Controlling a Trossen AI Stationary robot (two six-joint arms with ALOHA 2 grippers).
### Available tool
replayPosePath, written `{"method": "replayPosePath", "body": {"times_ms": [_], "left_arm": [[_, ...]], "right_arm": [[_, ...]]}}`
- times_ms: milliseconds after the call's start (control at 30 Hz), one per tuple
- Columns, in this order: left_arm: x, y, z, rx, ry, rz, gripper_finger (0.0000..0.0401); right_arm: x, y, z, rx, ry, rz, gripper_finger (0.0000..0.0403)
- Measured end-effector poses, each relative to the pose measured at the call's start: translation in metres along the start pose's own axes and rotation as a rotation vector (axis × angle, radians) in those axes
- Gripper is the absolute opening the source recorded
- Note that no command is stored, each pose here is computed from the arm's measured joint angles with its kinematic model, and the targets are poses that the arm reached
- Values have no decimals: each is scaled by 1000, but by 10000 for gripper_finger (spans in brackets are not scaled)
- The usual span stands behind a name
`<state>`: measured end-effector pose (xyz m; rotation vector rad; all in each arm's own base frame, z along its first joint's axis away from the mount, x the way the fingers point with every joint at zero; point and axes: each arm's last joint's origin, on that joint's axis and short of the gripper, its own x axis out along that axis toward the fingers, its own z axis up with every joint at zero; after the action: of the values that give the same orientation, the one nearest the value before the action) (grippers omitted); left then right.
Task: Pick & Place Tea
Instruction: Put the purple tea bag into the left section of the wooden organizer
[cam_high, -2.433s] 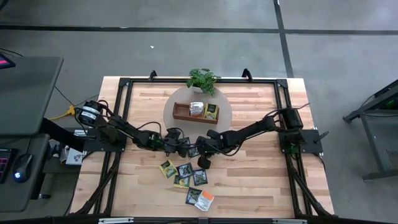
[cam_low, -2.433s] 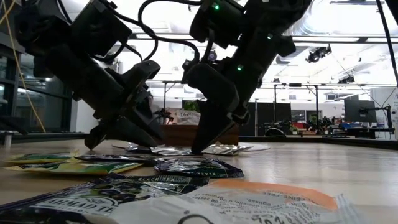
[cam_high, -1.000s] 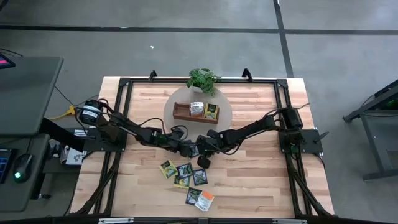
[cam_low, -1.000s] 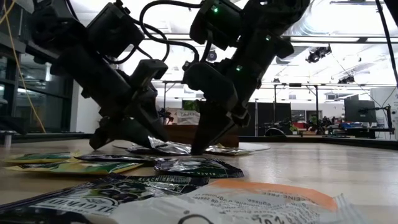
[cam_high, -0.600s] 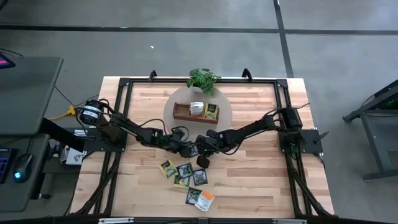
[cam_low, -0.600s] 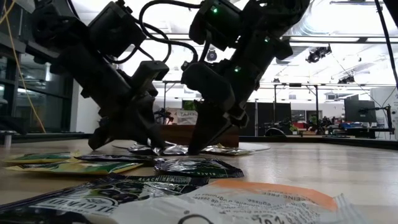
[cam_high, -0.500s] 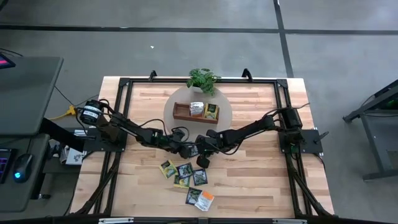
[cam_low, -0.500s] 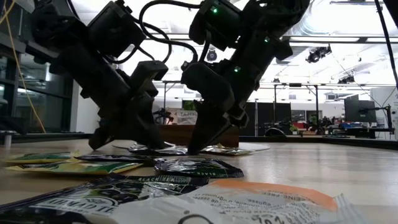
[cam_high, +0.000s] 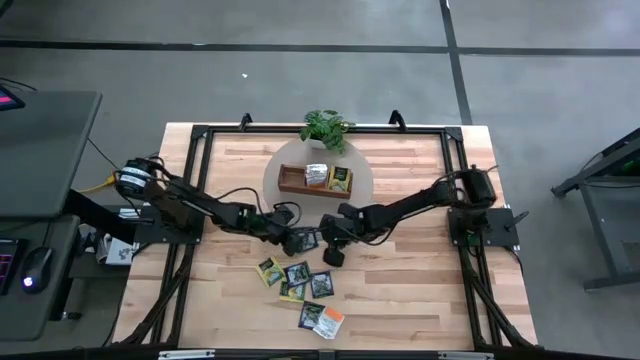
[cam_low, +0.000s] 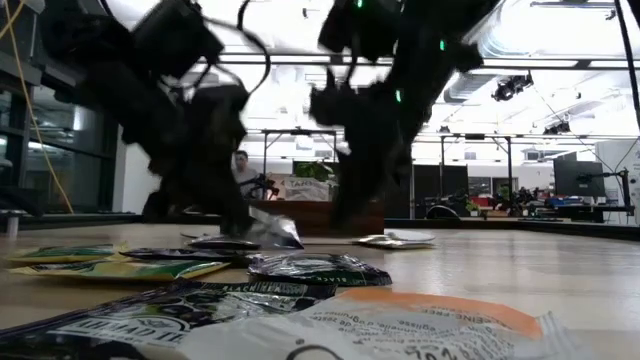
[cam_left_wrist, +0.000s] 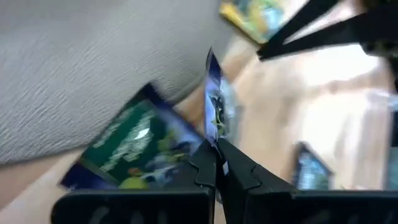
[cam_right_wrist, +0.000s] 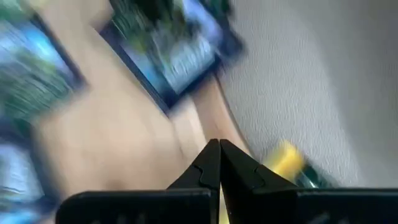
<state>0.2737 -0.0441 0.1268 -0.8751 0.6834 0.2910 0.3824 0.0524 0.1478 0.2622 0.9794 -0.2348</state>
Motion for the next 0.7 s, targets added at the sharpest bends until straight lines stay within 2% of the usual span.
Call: {"method": "replayPosePath", "body": {"times_ms": [233, 367, 567, 700], "left_arm": [[-24, -8, 18, 92, -10, -31, 0], [-40, -14, 39, 231, 59, -2, 0], [-80, -32, 88, 436, 240, 234, 0], [-103, -49, 123, 612, 334, 326, 0]], "right_arm": [[-36, 8, 1, -20, -30, -52, 0], [-44, 19, -4, -28, -25, -29, 0], [-43, 34, -22, -6, -2, -16, 0], [-42, 40, -33, 20, -16, -21, 0]]}}
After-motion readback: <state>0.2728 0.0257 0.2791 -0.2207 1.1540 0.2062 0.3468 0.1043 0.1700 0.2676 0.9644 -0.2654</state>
